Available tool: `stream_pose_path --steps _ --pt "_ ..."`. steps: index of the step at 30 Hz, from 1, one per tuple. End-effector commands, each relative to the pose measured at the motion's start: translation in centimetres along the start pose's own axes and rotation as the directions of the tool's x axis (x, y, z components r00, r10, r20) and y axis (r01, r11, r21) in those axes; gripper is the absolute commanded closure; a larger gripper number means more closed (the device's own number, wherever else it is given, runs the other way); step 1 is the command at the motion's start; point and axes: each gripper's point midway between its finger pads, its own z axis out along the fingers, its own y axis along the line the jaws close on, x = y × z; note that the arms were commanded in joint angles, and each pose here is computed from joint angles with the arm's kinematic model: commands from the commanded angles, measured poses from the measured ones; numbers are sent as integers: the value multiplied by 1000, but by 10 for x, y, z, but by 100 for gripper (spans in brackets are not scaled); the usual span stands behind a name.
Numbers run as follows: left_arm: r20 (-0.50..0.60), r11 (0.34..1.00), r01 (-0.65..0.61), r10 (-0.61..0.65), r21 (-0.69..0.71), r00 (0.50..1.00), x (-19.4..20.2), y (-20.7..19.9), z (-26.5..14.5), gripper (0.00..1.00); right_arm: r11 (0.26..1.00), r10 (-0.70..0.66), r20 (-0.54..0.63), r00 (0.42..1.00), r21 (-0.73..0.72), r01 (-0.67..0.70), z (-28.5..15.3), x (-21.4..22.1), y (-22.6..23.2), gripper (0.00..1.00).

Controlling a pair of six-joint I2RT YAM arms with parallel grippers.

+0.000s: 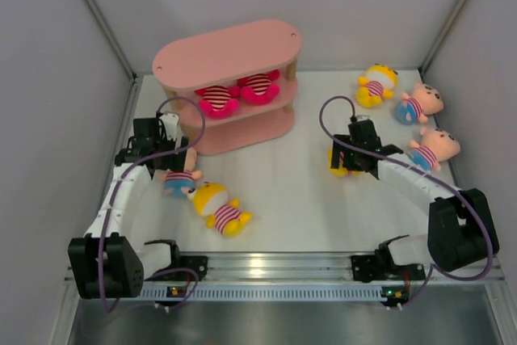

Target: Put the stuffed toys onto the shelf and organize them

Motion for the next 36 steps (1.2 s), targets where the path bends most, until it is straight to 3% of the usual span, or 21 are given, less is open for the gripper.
stream_pose_path --steps 1,2,4,5,7,9,13,15,18,22,23,27,28,36 --pt "-120 999 -52 54 15 991 23 2 -26 9 989 -128 67 989 -63 132 2 -24 34 12" --pt "-128 998 -56 57 15 990 23 2 -30 9 987 -149 67 987 -59 153 4 -26 37 17" --pt "-153 991 -75 92 113 984 24 -12 -43 11 978 -203 24 979 -42 204 12 -16 38 36" --pt "-153 983 -88 112 159 982 23 -18 -50 12 978 -207 16 978 -33 208 14 -16 36 62" --pt "-125 943 -132 177 306 976 19 -38 -73 13 971 -231 13 973 -53 231 12 -12 37 90" --pt "-59 891 -202 246 408 967 13 -52 -89 12 957 -253 66 965 -128 259 -3 -19 50 100" --pt "147 762 -291 254 578 956 -20 -89 -130 9 899 -327 214 920 -230 373 -53 -38 79 100" --pt "219 724 -330 248 605 944 -34 -98 -142 7 818 -397 321 860 -300 490 -92 -43 108 100" --pt "350 608 -441 270 660 897 -55 -130 -171 1 682 -447 463 765 -378 627 -154 -45 157 100" --pt "451 474 -537 291 698 844 -77 -173 -207 1 570 -419 580 699 -431 700 -226 -59 212 100" --pt "442 476 -520 274 709 854 -82 -178 -210 1 535 -429 592 682 -442 720 -238 -51 224 100" --pt "529 501 -593 282 630 800 -105 -186 -225 1 468 -462 593 659 -468 750 -254 -43 265 100" --pt "544 481 -610 288 630 788 -105 -192 -231 1 460 -448 607 657 -473 751 -264 -48 273 100" --pt "576 544 -629 293 556 763 -120 -184 -240 1 323 -484 643 593 -499 804 -280 -27 311 100"
